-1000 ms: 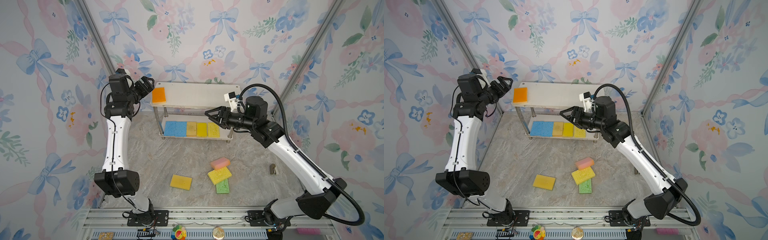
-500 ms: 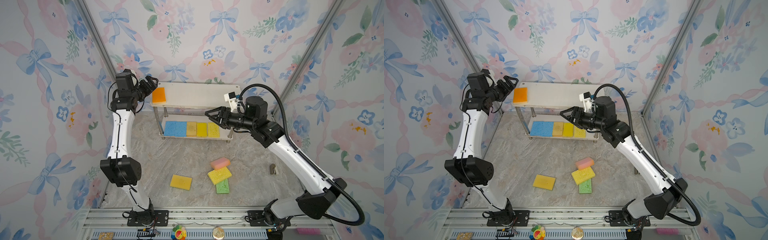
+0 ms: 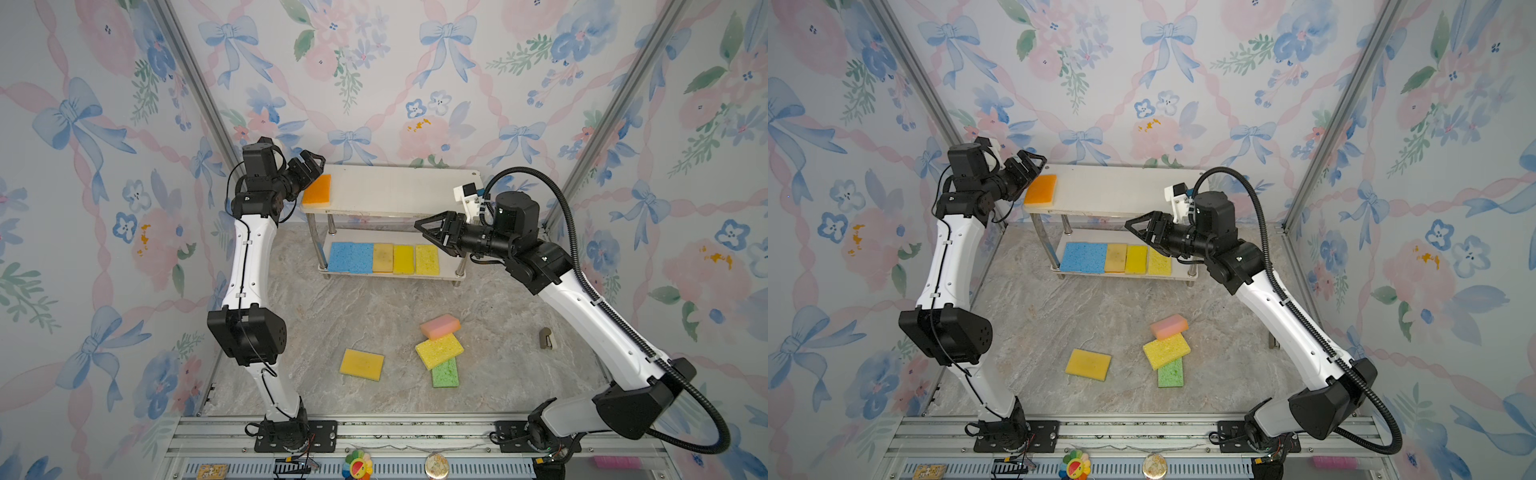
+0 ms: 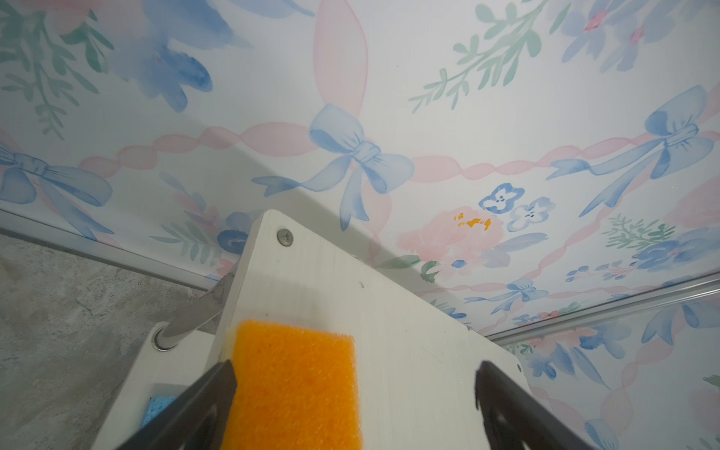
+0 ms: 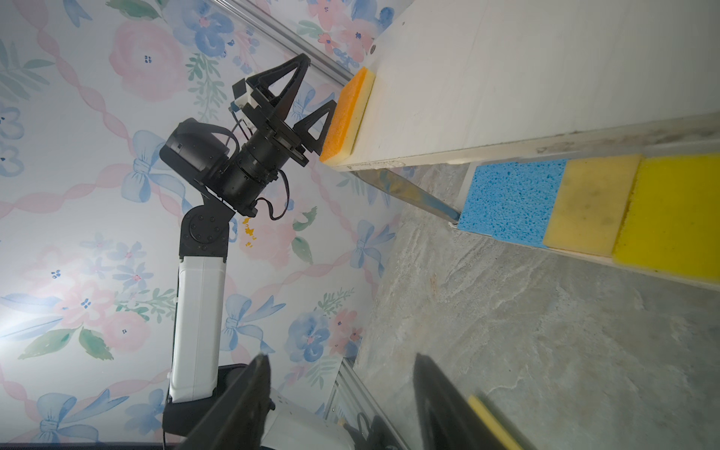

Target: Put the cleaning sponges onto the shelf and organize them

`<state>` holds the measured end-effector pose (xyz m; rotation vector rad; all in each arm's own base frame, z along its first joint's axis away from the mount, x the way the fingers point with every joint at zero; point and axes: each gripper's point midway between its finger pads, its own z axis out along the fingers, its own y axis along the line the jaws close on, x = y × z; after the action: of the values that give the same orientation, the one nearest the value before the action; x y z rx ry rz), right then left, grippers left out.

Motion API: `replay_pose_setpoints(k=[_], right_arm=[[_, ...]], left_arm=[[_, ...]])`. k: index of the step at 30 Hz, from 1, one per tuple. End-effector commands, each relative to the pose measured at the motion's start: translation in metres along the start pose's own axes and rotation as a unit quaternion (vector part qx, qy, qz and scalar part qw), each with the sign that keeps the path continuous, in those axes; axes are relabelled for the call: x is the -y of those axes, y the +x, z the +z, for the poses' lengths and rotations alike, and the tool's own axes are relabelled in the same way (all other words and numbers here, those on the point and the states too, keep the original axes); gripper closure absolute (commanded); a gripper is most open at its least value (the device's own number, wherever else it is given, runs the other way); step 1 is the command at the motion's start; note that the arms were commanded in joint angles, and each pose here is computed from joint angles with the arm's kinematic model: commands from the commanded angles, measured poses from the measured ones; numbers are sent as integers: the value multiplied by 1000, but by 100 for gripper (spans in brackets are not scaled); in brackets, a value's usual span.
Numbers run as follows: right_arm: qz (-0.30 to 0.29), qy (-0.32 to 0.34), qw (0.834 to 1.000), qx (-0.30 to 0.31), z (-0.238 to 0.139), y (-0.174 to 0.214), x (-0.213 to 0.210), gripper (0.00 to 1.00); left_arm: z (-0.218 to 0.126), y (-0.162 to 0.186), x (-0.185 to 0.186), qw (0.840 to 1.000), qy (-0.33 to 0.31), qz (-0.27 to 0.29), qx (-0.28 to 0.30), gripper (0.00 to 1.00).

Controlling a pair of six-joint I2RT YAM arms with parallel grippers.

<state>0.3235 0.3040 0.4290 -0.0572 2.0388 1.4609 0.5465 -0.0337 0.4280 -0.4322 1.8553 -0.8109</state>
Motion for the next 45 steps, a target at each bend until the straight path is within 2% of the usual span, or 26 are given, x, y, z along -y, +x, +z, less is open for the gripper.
replay_pose_setpoints(k=[1, 12, 21, 23, 24, 25, 28, 32, 35, 37, 40, 42, 45], right_arm=[[-13, -7, 1000, 10, -10, -4, -9, 39], [-10, -4, 1000, 10, -11, -3, -6, 39], [-20, 28, 999, 19, -22, -8, 4, 36], [-25, 51, 998, 22, -30, -12, 12, 30], [-27, 66, 997, 22, -35, -13, 18, 19], [-27, 77, 996, 22, -41, -13, 23, 3], [-26, 112, 993, 20, -60, -11, 42, 3], [-5, 177, 984, 28, -96, 4, 79, 3], [27, 224, 974, -15, -115, 33, 114, 3], [21, 278, 958, -70, -127, 59, 138, 0], [49, 344, 929, -126, -142, 95, 172, 5], [90, 354, 921, -133, -140, 115, 193, 11], [166, 359, 913, -105, -129, 133, 226, 18]], left_arm=[[7, 1, 9, 1000, 14, 5, -3, 2], [4, -3, 14, 1000, 15, 7, 6, 2], [-34, -30, 22, 998, 6, 23, 53, 2], [-51, -37, 30, 997, 8, 33, 68, 2], [-62, -38, 35, 996, 9, 39, 75, 2], [-73, -38, 41, 996, 13, 45, 79, 2], [-102, -25, 58, 995, 29, 58, 75, 2], [-139, 25, 91, 993, 56, 85, 53, 2], [-168, 82, 94, 994, 72, 79, 15, 2], [-183, 123, 79, 996, 74, 50, -20, 2], [-206, 178, 55, 995, 75, 17, -56, 2], [-208, 221, 32, 993, 68, 4, -97, 2], [-199, 266, 1, 989, 48, -16, -136, 2]])
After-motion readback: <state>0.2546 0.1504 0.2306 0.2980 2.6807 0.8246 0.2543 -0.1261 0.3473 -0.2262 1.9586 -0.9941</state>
